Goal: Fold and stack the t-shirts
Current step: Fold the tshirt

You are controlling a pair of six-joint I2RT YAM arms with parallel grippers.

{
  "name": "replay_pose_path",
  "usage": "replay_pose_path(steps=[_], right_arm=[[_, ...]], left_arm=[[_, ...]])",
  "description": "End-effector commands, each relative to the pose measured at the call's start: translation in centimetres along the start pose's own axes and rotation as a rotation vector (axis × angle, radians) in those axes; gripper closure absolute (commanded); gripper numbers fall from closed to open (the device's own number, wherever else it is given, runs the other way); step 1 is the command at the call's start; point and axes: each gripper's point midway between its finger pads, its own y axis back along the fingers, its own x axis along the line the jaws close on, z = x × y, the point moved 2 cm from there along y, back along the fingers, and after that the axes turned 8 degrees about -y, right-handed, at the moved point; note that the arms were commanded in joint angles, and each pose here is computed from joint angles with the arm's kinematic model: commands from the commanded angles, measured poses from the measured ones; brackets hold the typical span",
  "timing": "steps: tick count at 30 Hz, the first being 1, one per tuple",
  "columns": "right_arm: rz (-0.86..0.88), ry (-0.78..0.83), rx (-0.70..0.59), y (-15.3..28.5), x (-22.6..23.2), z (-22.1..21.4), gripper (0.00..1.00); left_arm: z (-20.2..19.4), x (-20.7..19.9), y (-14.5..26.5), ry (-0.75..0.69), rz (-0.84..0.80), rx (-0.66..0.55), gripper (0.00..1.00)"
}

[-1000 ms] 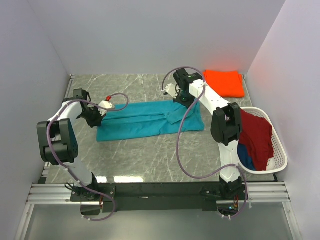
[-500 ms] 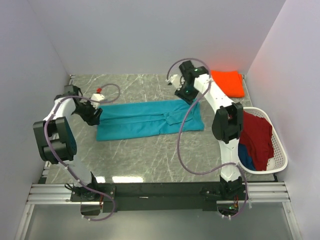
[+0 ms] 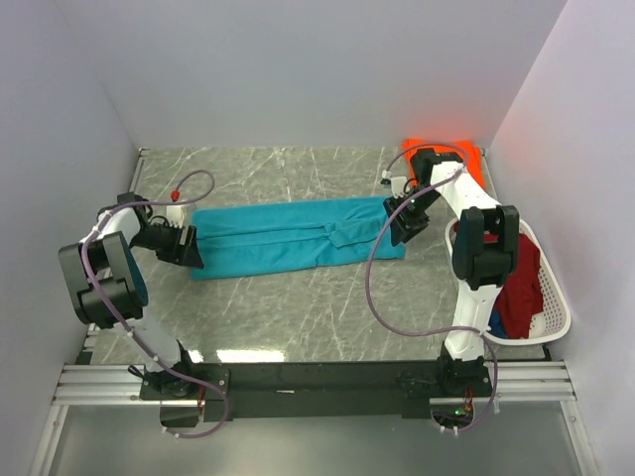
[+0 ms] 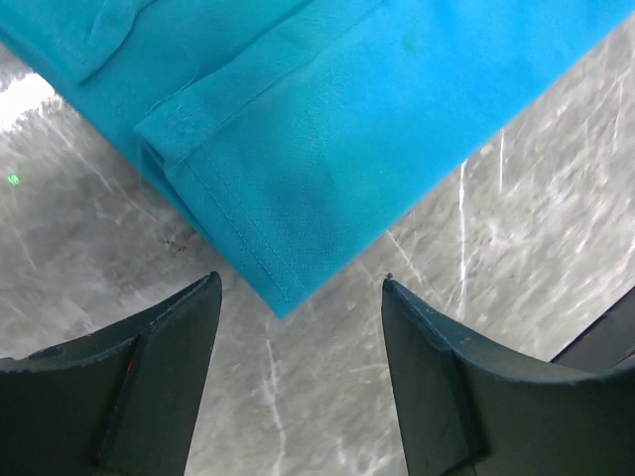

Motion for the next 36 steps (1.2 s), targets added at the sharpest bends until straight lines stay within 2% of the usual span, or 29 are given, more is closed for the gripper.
replay_pose_path(steps=[1,12,16,19,22,26,28,31,32,34,35,36], right_arm=[[0.043,-0.045,-0.064,-0.1,0.4,0.9,0.51],[0.032,-0.080,0.013,-3.6,-1.2,-0.6,0.47],[0.012,-0.083,0.036,-4.7,-2.0,-1.2,0.46],[0.016,-0.085,0.049,-5.3,-2.1,-1.5,0.46],[0.017,-0.090,0.060,-5.6,-2.2,-1.8,0.50],[-0.001,-0.086,0.069,-5.7,-2.6,-2.1,0.58],[-0.003,-0.084,0.069,-5.6,-2.6,-2.1,0.66],[-0.003,-0.082,0.064,-5.4,-2.5,-1.8,0.78],[-0.002,-0.083,0.065,-5.4,-2.5,-1.8,0.82],[-0.009,-0.082,0.070,-5.3,-2.6,-1.9,0.91],[-0.014,-0.082,0.074,-5.2,-2.7,-2.0,0.94],[-0.023,-0.079,0.070,-5.0,-2.8,-2.0,1.00]], left_arm=[[0.4,0.6,-0.1,0.083,0.025,-0.034,0.29],[-1.7,1.3,-1.2,0.143,0.033,0.014,0.27],[-2.2,1.1,-1.7,0.159,0.016,0.024,0.21],[-2.5,1.2,-2.1,0.168,0.012,0.026,0.23],[-2.8,0.9,-2.3,0.175,-0.013,0.035,0.29],[-3.7,0.0,-2.6,0.187,-0.079,0.069,0.47],[-4.0,-0.5,-2.7,0.184,-0.099,0.082,0.50],[-4.4,-0.8,-2.7,0.191,-0.111,0.091,0.60],[-4.5,-0.9,-2.8,0.192,-0.111,0.094,0.68],[-4.5,-0.7,-2.7,0.193,-0.102,0.096,0.76],[-4.5,-0.6,-2.7,0.192,-0.096,0.098,0.85],[-4.6,-0.5,-2.6,0.193,-0.089,0.103,0.89]])
